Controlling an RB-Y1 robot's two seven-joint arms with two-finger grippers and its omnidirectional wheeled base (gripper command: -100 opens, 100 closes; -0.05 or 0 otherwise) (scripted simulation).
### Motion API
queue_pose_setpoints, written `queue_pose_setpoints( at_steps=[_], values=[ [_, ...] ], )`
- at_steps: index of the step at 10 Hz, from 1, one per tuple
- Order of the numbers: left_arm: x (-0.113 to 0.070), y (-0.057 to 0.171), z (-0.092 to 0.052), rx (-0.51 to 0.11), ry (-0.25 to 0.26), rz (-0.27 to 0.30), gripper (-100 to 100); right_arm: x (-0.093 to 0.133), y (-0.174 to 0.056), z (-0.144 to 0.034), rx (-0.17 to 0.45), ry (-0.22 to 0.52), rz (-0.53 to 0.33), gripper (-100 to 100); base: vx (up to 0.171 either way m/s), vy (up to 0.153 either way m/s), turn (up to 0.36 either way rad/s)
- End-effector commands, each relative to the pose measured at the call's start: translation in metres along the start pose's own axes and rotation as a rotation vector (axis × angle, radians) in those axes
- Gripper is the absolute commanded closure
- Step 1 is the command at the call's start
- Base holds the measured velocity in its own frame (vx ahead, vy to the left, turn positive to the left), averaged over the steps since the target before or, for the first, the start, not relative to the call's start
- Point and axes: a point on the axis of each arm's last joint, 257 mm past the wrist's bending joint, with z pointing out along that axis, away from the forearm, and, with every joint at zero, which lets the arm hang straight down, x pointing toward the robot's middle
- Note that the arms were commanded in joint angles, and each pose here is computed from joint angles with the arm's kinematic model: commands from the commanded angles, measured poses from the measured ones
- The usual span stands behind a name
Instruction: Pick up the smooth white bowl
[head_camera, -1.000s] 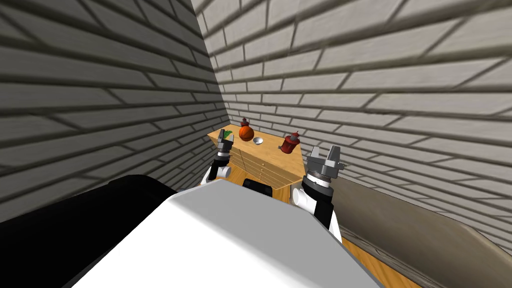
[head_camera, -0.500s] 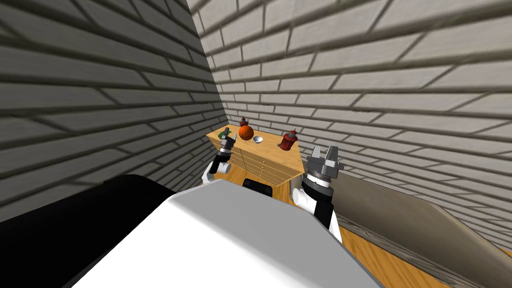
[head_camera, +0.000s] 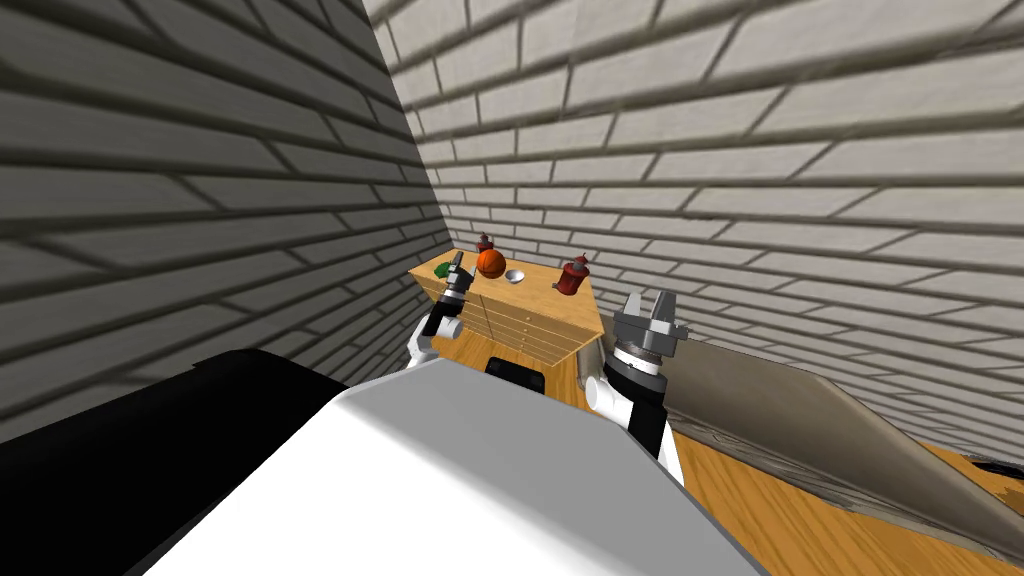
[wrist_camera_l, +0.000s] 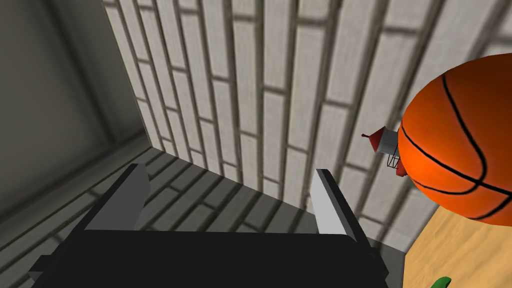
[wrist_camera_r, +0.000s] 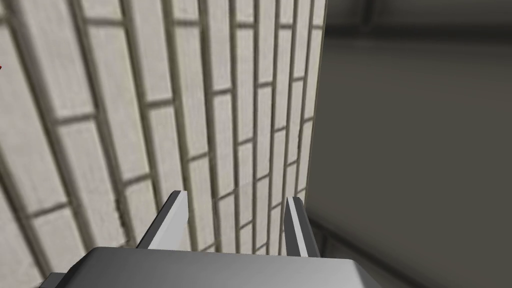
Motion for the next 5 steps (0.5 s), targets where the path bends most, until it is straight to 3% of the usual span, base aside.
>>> queue_pose_setpoints(
  at_steps=[1, 2, 4, 5],
  values=[
    [-0.002, 0.008, 0.004, -0.033, -0.004, -0.007, -100, 0.000, 0.000, 0.000, 0.000, 0.000, 0.000, 0, -0.056, 0.041, -0.073],
    [-0.003, 0.009, 0.013, -0.038, -0.004, -0.021, -100, 0.000, 0.000, 0.000, 0.000, 0.000, 0.000, 0, -0.055, 0.049, -0.110],
    [-0.004, 0.017, 0.013, -0.067, -0.010, -0.021, -100, 0.000, 0.000, 0.000, 0.000, 0.000, 0.000, 0, -0.040, 0.032, -0.037],
    [-0.005, 0.021, 0.022, -0.083, -0.014, -0.036, -100, 0.000, 0.000, 0.000, 0.000, 0.000, 0.000, 0, -0.048, 0.026, -0.110]
  ],
)
